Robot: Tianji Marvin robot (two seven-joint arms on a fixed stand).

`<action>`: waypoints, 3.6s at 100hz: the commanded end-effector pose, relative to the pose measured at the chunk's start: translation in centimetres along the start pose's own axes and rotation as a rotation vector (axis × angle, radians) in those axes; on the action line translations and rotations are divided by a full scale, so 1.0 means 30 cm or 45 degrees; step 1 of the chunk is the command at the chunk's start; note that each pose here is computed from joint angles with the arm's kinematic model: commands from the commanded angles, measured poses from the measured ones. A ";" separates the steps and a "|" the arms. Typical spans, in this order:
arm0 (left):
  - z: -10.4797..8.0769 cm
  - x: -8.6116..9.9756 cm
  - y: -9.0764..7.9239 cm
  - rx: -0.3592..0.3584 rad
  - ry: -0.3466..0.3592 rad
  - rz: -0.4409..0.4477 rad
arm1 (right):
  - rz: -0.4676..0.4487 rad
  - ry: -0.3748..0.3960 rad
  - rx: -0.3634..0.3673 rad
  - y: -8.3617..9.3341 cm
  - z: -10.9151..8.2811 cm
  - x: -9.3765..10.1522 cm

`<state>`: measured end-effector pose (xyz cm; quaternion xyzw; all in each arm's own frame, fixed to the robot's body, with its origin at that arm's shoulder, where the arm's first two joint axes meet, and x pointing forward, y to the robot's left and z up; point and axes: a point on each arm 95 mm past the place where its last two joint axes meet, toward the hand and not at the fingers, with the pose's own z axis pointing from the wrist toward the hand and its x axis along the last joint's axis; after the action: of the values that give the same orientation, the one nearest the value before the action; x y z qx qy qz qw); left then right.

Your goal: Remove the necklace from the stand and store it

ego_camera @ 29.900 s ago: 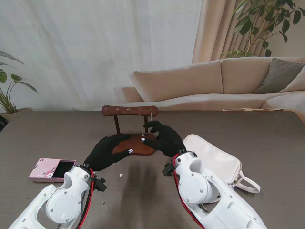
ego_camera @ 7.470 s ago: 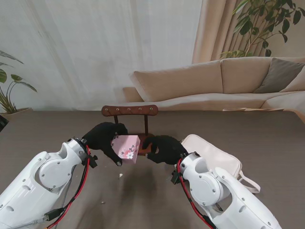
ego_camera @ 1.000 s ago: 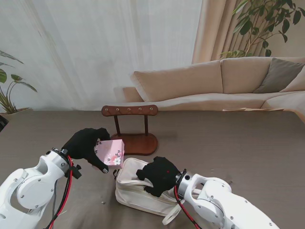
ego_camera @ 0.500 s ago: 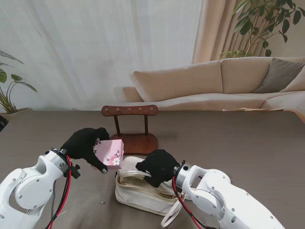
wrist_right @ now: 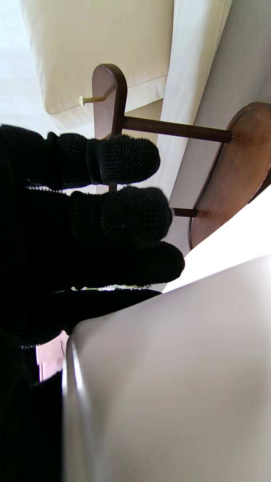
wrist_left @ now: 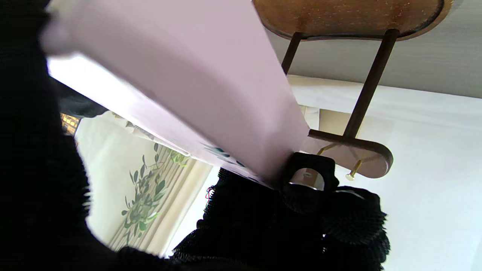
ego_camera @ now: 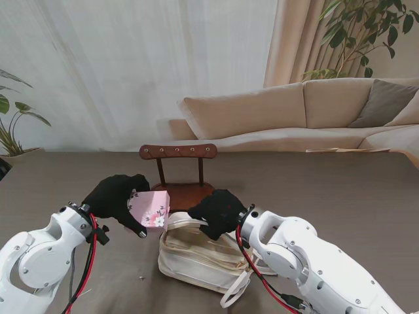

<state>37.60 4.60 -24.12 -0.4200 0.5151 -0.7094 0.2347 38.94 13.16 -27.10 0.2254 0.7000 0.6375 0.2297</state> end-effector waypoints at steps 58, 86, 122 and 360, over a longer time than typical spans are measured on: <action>0.004 0.034 -0.012 -0.025 0.036 0.012 | 0.067 -0.061 0.038 0.049 0.023 -0.051; 0.007 0.045 -0.018 -0.030 0.046 0.014 | 0.090 -0.078 0.010 0.094 0.028 -0.061; 0.017 0.059 -0.005 -0.057 0.067 0.001 | 0.156 -0.084 0.024 0.110 0.046 -0.086; 0.286 0.092 0.287 -0.352 0.242 -0.309 | 0.544 -0.196 0.065 0.071 0.059 -0.115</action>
<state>42.59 -4.68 -29.76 -0.4331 0.5658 -0.7000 0.0478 43.63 11.48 -25.31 0.4300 0.6335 0.6250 0.1523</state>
